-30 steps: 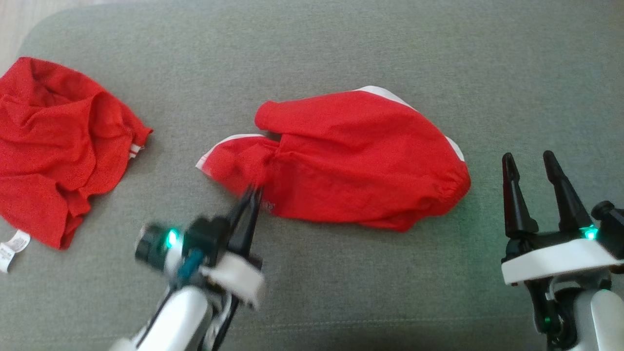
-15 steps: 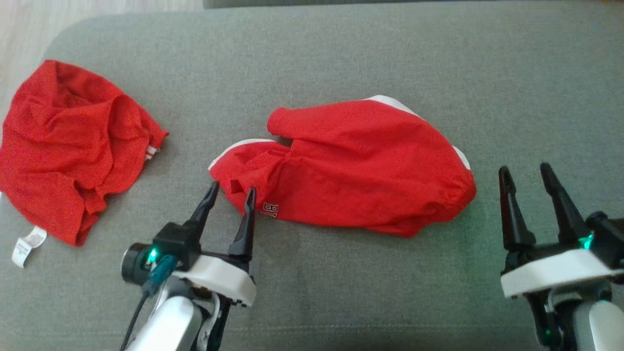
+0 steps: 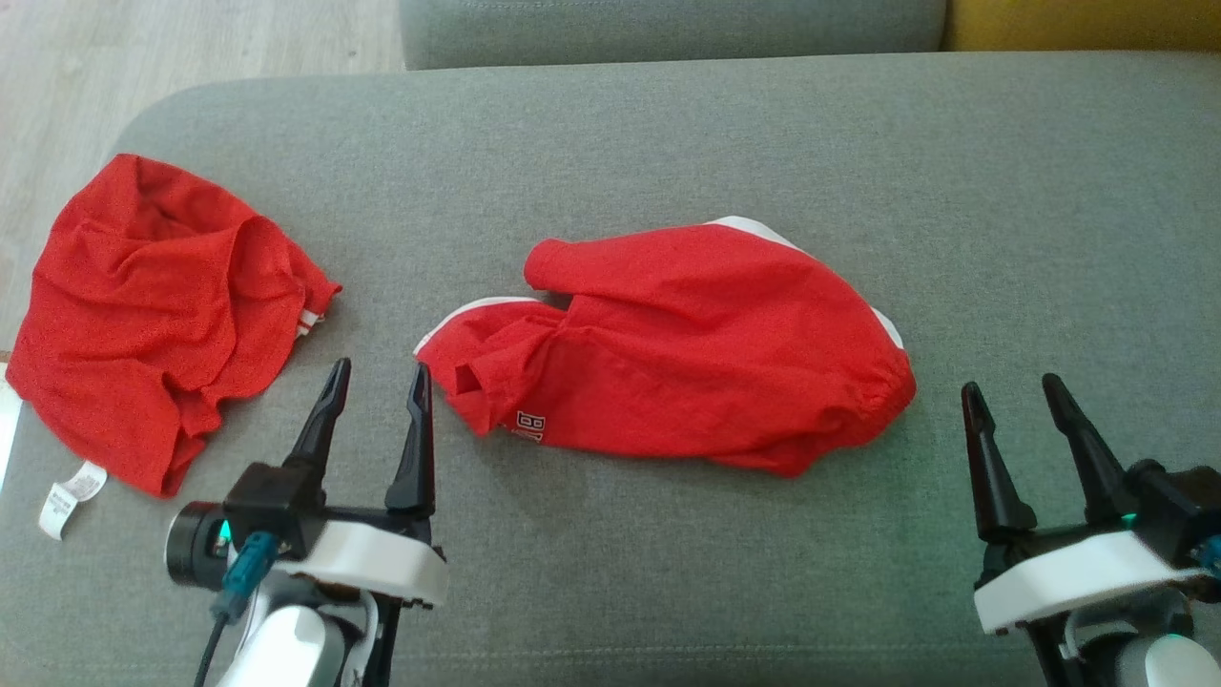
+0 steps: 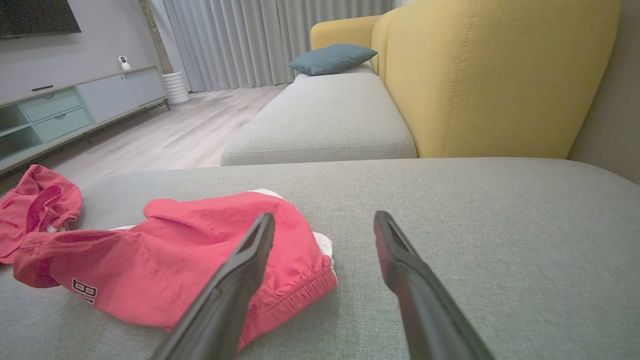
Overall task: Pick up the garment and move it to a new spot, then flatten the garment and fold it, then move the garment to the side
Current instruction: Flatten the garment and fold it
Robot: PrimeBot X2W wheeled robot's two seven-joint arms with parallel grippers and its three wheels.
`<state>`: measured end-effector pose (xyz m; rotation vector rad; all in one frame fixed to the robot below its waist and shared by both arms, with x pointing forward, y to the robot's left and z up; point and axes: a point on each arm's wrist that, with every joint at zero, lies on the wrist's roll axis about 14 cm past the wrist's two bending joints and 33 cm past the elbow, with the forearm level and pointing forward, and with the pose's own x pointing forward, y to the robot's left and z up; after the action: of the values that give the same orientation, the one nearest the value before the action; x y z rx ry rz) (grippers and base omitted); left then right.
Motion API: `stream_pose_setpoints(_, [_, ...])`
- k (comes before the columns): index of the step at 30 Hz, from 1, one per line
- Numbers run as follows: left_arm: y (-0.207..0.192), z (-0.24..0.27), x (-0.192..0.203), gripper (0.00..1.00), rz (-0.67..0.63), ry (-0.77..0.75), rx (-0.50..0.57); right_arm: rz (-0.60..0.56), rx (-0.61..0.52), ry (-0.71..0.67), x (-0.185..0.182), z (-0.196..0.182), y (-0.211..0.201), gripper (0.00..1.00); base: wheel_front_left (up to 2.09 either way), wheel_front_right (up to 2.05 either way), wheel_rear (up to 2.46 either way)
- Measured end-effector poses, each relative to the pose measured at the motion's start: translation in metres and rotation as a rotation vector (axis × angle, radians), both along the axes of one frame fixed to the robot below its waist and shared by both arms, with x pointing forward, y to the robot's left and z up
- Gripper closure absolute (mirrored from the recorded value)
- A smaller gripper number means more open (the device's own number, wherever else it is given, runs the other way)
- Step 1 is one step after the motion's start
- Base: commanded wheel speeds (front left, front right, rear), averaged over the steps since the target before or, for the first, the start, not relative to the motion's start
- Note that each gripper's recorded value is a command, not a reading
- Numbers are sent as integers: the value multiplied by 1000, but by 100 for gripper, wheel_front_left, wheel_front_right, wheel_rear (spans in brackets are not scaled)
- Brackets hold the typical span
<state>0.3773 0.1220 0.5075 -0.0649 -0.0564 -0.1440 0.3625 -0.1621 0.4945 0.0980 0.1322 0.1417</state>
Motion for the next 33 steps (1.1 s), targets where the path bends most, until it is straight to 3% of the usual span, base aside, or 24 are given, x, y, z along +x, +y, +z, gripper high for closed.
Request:
stream_pose_setpoints(19, [-8,-9,3,0,-26,31,4,-3,7,16,4,-5,1,0,0,0,0])
stream_pose_setpoints(28, [-64,-10,46,0,-234,90,13,6,10,44,17,-16,4,0,0,0,0])
stream_pose_setpoints(33, [-101,-35,76,0,-354,222,30,1,12,53,26,-20,3,0,0,0,0])
